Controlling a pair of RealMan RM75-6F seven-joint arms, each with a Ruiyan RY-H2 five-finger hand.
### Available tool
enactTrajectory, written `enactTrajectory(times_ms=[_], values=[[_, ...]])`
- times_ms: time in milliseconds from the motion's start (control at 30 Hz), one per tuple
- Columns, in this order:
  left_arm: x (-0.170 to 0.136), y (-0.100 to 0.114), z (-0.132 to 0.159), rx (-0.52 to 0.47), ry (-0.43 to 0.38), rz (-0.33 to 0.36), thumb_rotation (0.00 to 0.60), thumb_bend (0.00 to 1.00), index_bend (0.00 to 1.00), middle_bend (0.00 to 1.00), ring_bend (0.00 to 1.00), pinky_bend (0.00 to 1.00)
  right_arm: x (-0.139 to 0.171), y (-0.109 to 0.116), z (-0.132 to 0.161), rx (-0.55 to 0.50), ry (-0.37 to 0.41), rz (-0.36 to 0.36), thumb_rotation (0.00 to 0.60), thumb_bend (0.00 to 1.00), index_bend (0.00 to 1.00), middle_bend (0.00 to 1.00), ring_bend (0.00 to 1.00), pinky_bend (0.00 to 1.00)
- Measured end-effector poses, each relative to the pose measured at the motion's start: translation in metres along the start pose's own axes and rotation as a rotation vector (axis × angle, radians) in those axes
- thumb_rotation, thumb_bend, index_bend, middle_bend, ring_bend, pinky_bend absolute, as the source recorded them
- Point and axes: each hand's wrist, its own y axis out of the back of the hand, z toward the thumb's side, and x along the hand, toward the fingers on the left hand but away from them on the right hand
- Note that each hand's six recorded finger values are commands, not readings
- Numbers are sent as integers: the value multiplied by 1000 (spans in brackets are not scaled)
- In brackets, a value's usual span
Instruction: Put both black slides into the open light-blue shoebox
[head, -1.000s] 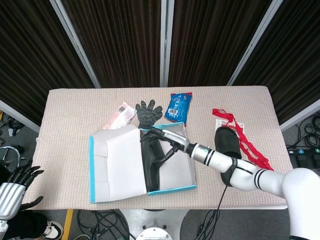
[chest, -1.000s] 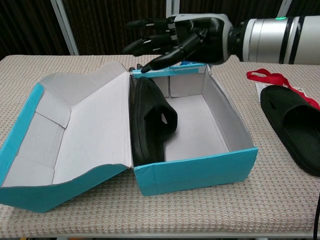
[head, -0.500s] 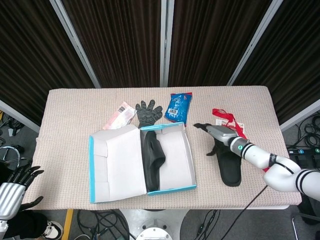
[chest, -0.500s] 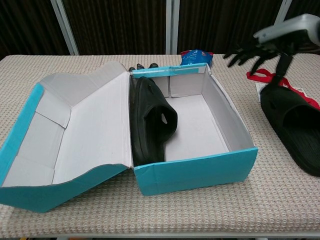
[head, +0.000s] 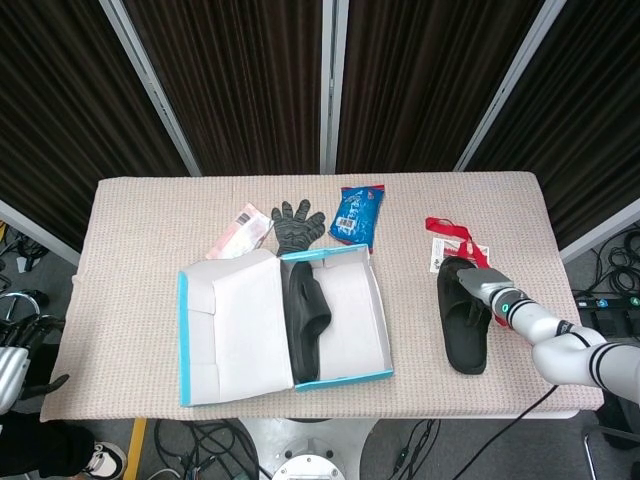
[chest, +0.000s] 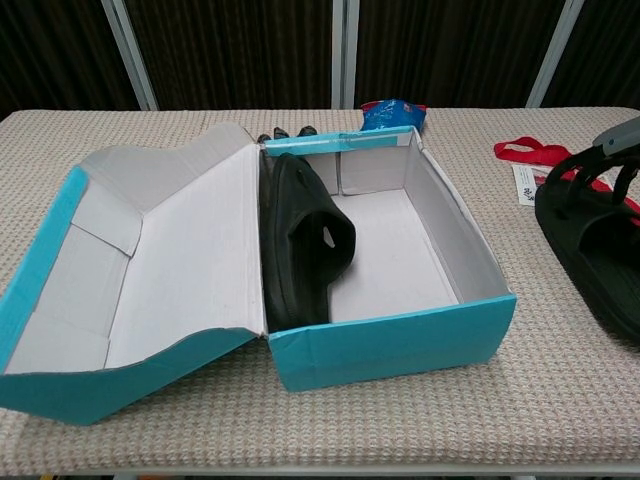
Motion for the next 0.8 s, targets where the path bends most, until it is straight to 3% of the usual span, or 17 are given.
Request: enactTrajectory(times_ms=[133,267,800], values=[[6,1,-1,-15,-3,23,600,142,223,172,94,149,4,14,5,-21,-4,-122,600,19,0,77,0,114],[6,1,-1,-15,-6,23,600,141,223,172,94,149,13,16,9,-17,-19,-159,600,20,0,81,0,114],[5,1,-2,-15,-3,23,600,142,224,172,94,149,-4,-3,1,11,-104,-80,600,22,0,79,0,114]])
